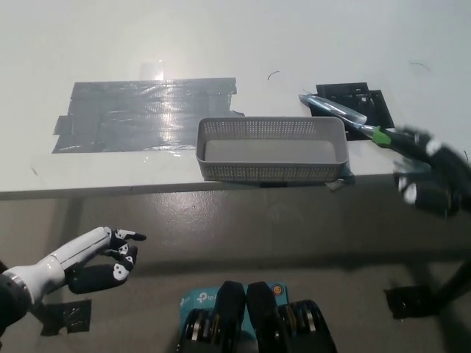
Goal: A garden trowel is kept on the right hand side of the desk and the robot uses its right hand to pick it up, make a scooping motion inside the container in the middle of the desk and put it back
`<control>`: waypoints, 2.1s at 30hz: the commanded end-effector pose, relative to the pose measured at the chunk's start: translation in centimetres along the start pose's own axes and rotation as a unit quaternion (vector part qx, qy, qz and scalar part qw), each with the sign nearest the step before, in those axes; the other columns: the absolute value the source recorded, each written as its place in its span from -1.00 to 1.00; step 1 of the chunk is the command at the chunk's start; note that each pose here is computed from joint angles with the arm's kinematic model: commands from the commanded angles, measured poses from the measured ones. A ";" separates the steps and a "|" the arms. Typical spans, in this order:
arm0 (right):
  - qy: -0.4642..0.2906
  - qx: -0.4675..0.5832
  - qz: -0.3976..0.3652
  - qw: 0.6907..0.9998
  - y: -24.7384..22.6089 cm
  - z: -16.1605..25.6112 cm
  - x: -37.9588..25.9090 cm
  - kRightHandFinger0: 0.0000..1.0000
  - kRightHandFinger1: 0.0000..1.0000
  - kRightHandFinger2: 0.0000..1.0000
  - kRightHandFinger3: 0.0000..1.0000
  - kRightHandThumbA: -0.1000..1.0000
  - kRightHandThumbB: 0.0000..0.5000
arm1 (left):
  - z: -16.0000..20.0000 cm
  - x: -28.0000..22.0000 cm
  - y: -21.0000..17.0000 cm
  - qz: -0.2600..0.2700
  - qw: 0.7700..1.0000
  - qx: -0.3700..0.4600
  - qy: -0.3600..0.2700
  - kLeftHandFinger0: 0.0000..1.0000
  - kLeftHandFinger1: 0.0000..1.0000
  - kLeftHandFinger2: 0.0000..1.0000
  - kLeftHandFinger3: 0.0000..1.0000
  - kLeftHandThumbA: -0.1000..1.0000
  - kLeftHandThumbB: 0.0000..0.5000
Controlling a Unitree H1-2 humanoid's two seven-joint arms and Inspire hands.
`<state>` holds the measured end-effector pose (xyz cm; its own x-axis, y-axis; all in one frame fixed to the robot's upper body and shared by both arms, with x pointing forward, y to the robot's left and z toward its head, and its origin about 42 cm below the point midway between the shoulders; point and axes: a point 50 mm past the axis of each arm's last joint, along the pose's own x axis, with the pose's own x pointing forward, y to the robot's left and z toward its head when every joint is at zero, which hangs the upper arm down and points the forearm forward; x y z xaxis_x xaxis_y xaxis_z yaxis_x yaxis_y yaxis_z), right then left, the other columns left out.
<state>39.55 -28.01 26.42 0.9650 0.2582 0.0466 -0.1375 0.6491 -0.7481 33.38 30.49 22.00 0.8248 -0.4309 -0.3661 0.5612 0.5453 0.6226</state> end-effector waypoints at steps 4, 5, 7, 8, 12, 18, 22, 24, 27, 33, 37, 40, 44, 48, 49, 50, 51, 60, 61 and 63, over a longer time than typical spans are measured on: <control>-0.080 -0.057 -0.065 0.993 -4.3 3.7 2.1 1.00 1.00 1.00 1.00 0.01 -0.01 | 0.5 -0.5 0.4 -0.002 1.000 0.021 0.008 0.69 0.62 0.79 1.00 1.00 0.56; -0.091 -0.062 -0.072 0.991 -5.1 4.3 3.3 1.00 1.00 1.00 1.00 0.03 0.05 | 0.5 -0.6 0.4 -0.001 1.000 0.020 0.008 0.69 0.62 0.79 1.00 1.00 0.67; -0.103 -0.071 -0.079 0.989 -5.6 4.6 3.9 1.00 1.00 1.00 1.00 0.08 0.11 | 0.4 -0.6 0.4 0.001 1.000 0.020 0.009 0.70 0.62 0.79 1.00 1.00 0.71; -0.103 -0.074 -0.080 0.989 -5.7 4.7 4.2 1.00 1.00 1.00 1.00 0.14 0.17 | 0.4 -0.6 0.4 0.000 1.000 0.019 0.009 0.70 0.63 0.79 1.00 1.00 0.73; -0.060 -0.118 -0.063 0.989 -6.2 5.7 6.2 1.00 1.00 1.00 1.00 0.40 0.93 | 0.4 -0.6 0.4 -0.003 1.000 0.018 0.010 0.74 0.64 0.81 1.00 1.00 0.78; 0.013 -0.131 -0.027 0.991 -3.4 3.3 7.4 1.00 1.00 1.00 1.00 0.70 1.00 | 0.5 -0.8 0.5 -0.005 1.000 0.022 0.008 0.76 0.66 0.83 1.00 1.00 0.65; 0.072 -0.133 0.026 0.988 -1.0 1.5 8.1 1.00 1.00 1.00 1.00 0.77 1.00 | 0.9 -1.1 0.5 -0.004 1.000 0.026 0.002 0.75 0.66 0.84 1.00 1.00 0.62; 0.093 -0.130 0.053 0.986 0.5 0.3 8.1 1.00 1.00 1.00 1.00 0.86 1.00 | 1.0 -1.0 0.6 -0.004 1.000 0.027 0.003 0.76 0.67 0.85 1.00 1.00 0.60; 0.116 -0.135 0.096 0.979 2.9 -1.2 7.5 1.00 1.00 1.00 1.00 0.95 1.00 | 1.1 -1.1 0.5 -0.004 0.999 0.033 0.004 0.76 0.67 0.85 1.00 1.00 0.56; 0.146 -0.147 0.118 0.971 2.3 -2.5 7.6 1.00 1.00 1.00 1.00 1.00 1.00 | 1.1 -1.1 0.4 -0.007 0.999 0.031 0.006 0.77 0.68 0.83 1.00 1.00 0.50; 0.159 -0.158 0.109 0.968 0.9 -3.1 8.3 1.00 1.00 1.00 1.00 0.94 1.00 | 1.0 -1.3 0.2 -0.007 0.999 0.034 0.012 0.87 0.70 0.82 1.00 1.00 0.52; 0.162 -0.160 0.100 0.969 -0.4 -3.1 8.9 1.00 1.00 1.00 1.00 0.92 1.00 | 1.0 -1.3 0.2 -0.008 0.999 0.034 0.014 0.91 0.70 0.83 1.00 1.00 0.53; 0.153 -0.151 0.075 0.974 -2.4 -2.4 9.9 1.00 1.00 1.00 1.00 0.86 1.00 | 0.9 -1.3 -0.1 -0.009 0.999 0.032 0.017 0.91 0.68 0.81 1.00 1.00 0.57; 0.128 -0.145 0.068 0.979 -3.0 -1.4 10.2 1.00 1.00 1.00 1.00 0.77 1.00 | 0.9 -1.3 -0.1 -0.011 0.999 0.032 0.017 0.92 0.67 0.80 1.00 1.00 0.58; 0.124 -0.146 0.065 0.979 -3.0 -1.3 10.1 1.00 1.00 1.00 1.00 0.74 1.00 | 1.0 -1.3 -0.1 -0.011 0.999 0.034 0.018 0.92 0.68 0.80 1.00 1.00 0.61; 0.113 -0.151 0.061 0.980 -3.0 -0.9 10.2 1.00 1.00 1.00 1.00 0.69 1.00 | 1.0 -1.3 -0.1 -0.011 0.999 0.036 0.020 0.93 0.68 0.80 1.00 1.00 0.67; 0.104 -0.156 0.058 0.981 -2.9 -0.2 10.2 1.00 1.00 1.00 1.00 0.65 1.00 | 1.0 -1.4 -0.1 -0.011 0.999 0.036 0.021 0.93 0.68 0.81 1.00 1.00 0.71; 0.104 -0.156 0.063 0.980 -1.5 -0.6 10.5 1.00 1.00 1.00 1.00 0.60 1.00 | 1.3 -1.5 0.0 -0.010 0.999 0.037 0.020 0.94 0.71 0.84 1.00 1.00 0.57; 0.102 -0.156 0.066 0.980 -1.3 -0.7 10.5 1.00 1.00 1.00 1.00 0.57 1.00 | 1.4 -1.5 0.0 -0.009 0.999 0.037 0.019 0.94 0.71 0.83 1.00 1.00 0.54; 0.102 -0.159 0.073 0.979 -0.7 -0.9 10.4 1.00 1.00 1.00 1.00 0.56 1.00 | 1.5 -1.6 0.0 -0.009 0.999 0.034 0.018 0.96 0.72 0.82 1.00 1.00 0.51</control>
<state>48.98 -27.14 24.23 0.9536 0.1228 -0.2749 -0.3011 0.3839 -0.8729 32.16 30.01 22.22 0.8071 -0.4205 -0.4145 0.5876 0.5031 0.6337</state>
